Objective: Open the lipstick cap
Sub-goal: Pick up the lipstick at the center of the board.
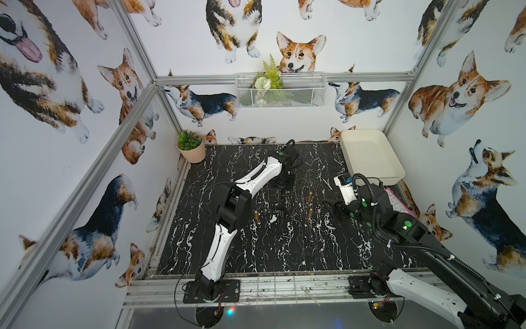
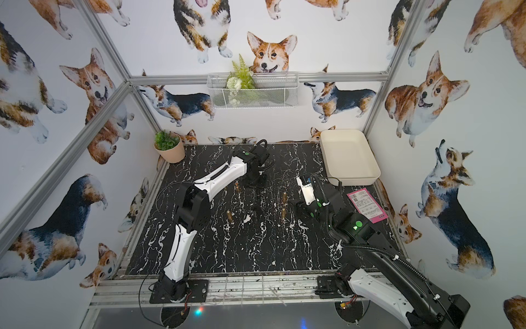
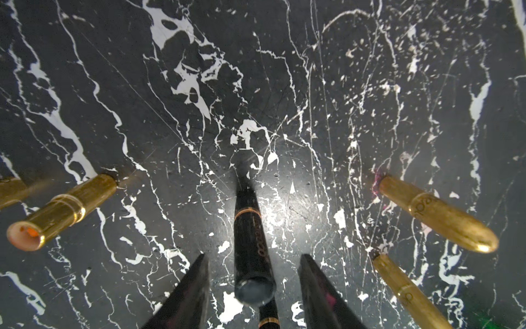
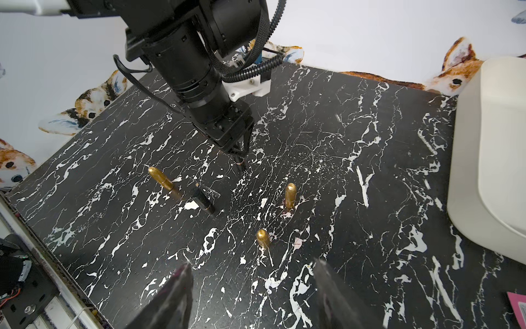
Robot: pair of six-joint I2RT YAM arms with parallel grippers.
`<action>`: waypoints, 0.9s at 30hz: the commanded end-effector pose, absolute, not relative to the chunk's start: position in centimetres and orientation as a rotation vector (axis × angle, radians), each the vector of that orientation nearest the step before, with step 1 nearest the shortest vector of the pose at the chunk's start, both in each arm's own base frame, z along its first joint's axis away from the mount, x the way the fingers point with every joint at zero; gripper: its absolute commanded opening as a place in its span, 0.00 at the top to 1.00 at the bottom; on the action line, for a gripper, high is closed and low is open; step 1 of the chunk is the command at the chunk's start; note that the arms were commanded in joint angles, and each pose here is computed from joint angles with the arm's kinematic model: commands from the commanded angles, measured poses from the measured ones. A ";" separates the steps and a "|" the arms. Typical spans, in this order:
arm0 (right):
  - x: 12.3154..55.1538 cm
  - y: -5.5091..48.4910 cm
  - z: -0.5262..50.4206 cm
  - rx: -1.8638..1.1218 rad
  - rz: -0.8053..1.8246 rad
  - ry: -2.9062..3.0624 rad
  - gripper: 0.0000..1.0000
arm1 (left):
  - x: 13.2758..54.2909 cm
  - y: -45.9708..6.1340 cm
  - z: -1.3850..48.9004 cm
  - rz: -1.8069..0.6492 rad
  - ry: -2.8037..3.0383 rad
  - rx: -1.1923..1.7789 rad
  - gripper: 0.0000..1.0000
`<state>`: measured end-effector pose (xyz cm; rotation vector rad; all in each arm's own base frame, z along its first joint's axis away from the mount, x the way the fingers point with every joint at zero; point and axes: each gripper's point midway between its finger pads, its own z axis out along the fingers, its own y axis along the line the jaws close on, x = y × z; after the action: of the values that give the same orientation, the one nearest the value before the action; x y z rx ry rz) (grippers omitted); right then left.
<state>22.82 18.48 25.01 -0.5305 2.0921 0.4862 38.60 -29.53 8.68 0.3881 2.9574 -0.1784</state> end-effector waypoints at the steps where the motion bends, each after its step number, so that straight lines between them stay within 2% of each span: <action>1: 23.1 18.7 25.6 -0.517 0.502 2.069 0.31 | 38.3 -29.6 8.5 -0.186 2.974 0.404 0.51; 7: 23.3 18.9 25.5 -0.520 0.504 2.069 0.31 | 38.2 -29.4 8.2 -0.175 2.985 0.405 0.64; 15: 23.4 19.1 25.5 -0.527 0.505 2.066 0.31 | 38.3 -29.3 7.9 -0.152 2.988 0.416 0.65; 19: 23.4 19.0 25.5 -0.524 0.499 2.064 0.31 | 38.4 -29.2 7.8 -0.137 2.992 0.422 0.74; 27: 23.4 19.0 25.6 -0.515 0.509 2.058 0.31 | 38.3 -29.0 8.0 -0.122 2.992 0.426 0.83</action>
<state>22.94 18.71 24.76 -0.5359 2.0970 0.4905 38.69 -29.55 7.79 0.4187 2.9756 -0.1569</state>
